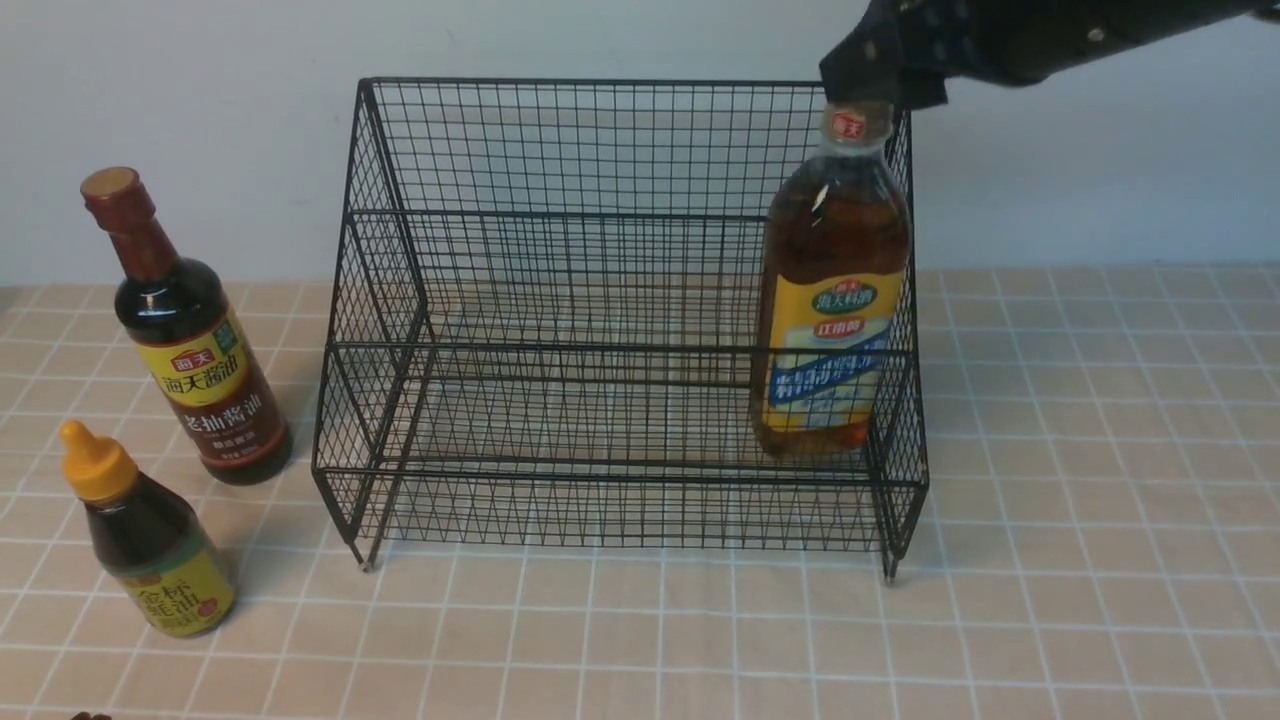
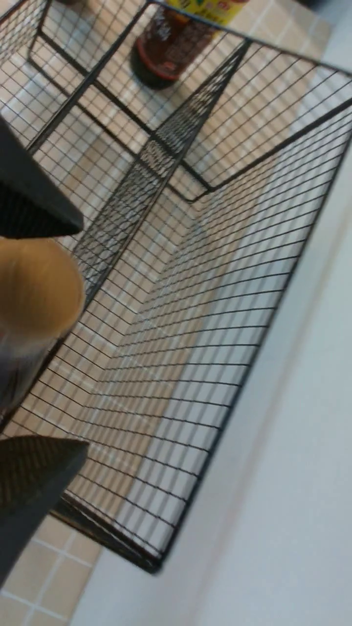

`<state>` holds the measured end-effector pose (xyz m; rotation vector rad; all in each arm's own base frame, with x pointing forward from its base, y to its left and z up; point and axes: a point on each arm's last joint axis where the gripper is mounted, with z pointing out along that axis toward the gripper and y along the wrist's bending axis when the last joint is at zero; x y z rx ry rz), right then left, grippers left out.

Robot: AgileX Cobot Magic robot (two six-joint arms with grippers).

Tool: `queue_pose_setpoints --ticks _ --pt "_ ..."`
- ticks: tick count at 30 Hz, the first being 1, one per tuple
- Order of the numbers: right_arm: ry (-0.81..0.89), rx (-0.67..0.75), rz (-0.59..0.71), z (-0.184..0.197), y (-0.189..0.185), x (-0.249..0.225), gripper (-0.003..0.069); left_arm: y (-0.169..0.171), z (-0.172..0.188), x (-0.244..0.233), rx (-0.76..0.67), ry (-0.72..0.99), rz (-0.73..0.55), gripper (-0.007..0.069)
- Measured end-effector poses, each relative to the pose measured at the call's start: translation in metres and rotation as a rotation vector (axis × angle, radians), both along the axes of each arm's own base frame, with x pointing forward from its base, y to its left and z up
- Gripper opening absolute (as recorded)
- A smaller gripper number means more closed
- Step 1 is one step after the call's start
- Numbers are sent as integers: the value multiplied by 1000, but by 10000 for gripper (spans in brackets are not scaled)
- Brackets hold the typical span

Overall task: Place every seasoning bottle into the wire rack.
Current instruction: Use the right arm to put the condiment bottle back on the shelf, then use the left arm to grab the condiment bottle closest to it

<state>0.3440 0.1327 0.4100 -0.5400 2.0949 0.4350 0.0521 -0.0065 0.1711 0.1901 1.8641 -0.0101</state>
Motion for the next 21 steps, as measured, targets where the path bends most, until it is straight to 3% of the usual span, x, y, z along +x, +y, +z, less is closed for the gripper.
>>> queue_pose_setpoints --ticks 4,8,11,15,16,17,18,21 --pt "-96 3 -29 36 -13 -30 514 0 0 0 0 0 0 -7" --pt "-179 5 -73 73 -31 -73 469 0 0 0 0 0 0 -7" --pt "-228 -10 -148 104 -56 -129 342 0 0 0 0 0 0 -7" --pt "-217 -8 -233 119 -79 -183 165 0 0 0 0 0 0 -7" --pt "-220 10 -267 121 -89 -207 78 0 0 0 0 0 0 -7" --pt "-225 10 -268 121 -91 -213 69 0 0 0 0 0 0 -7" --pt "-234 53 -291 113 -101 -243 11 0 0 0 0 0 0 -7" --pt "-256 105 -308 93 -112 -279 -9 0 0 0 0 0 0 -7"
